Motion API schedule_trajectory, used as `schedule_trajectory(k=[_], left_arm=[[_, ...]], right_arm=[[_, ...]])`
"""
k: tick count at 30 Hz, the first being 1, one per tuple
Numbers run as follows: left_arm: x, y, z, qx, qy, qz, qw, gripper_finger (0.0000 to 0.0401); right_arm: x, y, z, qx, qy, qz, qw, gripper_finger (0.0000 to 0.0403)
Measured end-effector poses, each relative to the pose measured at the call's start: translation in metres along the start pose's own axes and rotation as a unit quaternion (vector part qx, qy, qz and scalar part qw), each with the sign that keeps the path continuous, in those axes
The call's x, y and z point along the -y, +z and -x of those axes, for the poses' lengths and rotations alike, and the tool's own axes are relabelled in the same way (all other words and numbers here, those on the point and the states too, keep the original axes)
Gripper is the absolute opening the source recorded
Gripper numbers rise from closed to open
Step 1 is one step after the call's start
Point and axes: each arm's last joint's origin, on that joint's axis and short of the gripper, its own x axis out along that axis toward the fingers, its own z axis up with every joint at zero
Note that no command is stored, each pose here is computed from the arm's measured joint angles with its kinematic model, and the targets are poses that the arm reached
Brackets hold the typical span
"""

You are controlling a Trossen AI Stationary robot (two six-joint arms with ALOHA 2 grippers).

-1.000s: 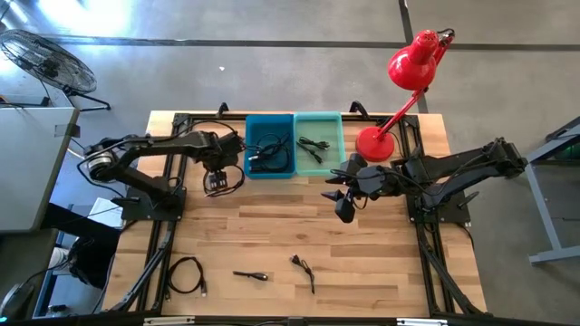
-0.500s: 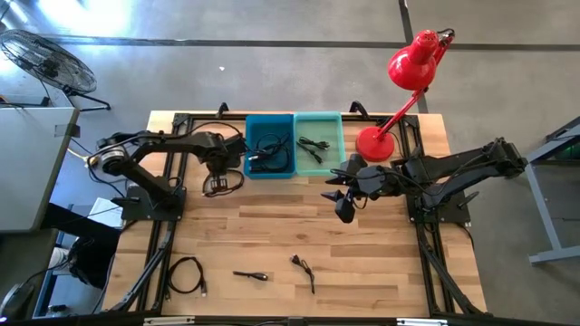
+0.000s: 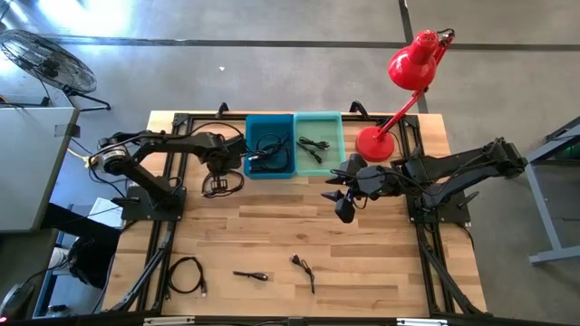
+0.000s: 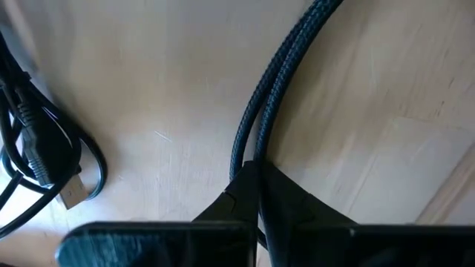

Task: Pick & Place USB Port
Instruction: Put the black HDMI cable into the blue bin

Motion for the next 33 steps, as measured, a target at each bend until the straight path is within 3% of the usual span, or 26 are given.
schedule_trajectory(k=[8,33], left_arm=[[0.001,-0.004,0.011,-0.004,-0.026,-0.002,1.000,0.0001],[0.000,-0.024,0.059,0.080,-0.002,0.023,0.997,0.0000]], right_arm=[[0.000,0.000,0.000,-0.002,-0.001,0.004,1.000,0.0193],[0.001,0.000,0.000,0.002,-0.007,0.006,1.000,0.0193]])
